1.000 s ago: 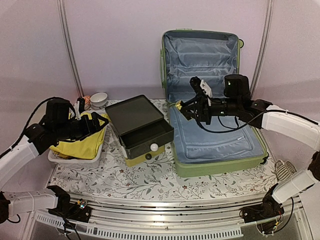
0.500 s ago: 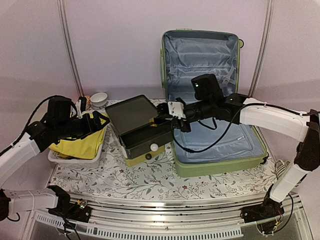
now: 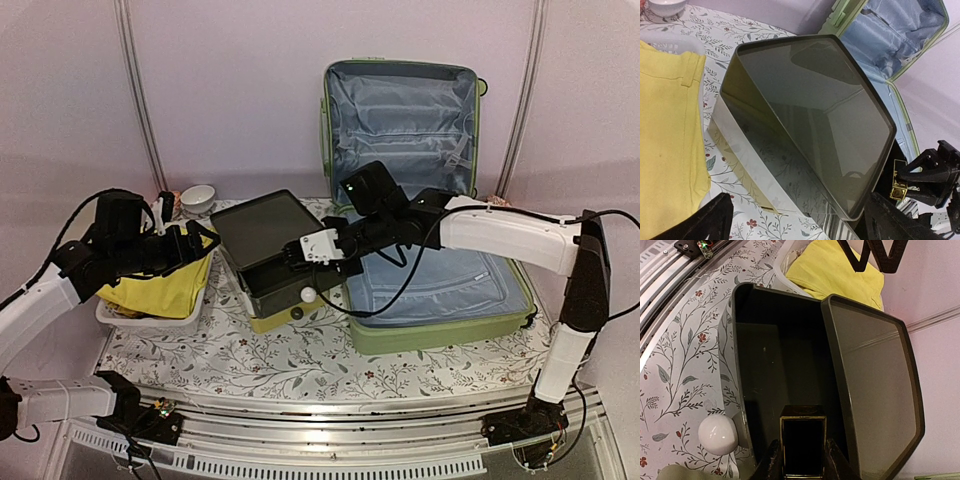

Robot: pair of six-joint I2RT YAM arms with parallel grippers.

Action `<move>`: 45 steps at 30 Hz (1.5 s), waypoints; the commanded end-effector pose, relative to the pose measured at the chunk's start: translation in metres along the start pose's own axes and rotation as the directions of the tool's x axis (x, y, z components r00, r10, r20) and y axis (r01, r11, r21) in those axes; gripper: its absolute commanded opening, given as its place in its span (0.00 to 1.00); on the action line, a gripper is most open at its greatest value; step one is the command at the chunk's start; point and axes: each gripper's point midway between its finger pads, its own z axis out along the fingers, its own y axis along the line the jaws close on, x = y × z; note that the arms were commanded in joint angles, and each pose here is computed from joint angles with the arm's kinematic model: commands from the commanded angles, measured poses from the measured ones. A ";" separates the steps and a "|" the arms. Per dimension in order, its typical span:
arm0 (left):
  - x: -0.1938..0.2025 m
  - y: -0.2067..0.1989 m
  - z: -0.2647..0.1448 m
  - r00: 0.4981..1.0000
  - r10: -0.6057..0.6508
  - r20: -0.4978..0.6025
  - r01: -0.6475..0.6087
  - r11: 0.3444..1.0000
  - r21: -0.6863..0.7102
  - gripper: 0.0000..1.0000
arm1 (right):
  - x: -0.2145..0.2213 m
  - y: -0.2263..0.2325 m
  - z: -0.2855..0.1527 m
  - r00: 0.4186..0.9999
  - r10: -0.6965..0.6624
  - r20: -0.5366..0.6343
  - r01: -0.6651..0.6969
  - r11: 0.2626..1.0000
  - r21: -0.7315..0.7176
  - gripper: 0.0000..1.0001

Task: Open, take out, and arrange the luggage
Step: Place the makeup in the drawer, then close the drawer in the storage box.

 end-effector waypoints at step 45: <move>-0.002 -0.007 0.020 1.000 0.009 -0.012 -0.008 0.999 0.053 0.94 | -0.008 0.037 -0.074 0.459 0.824 0.332 -0.878 0.479 0.025 0.59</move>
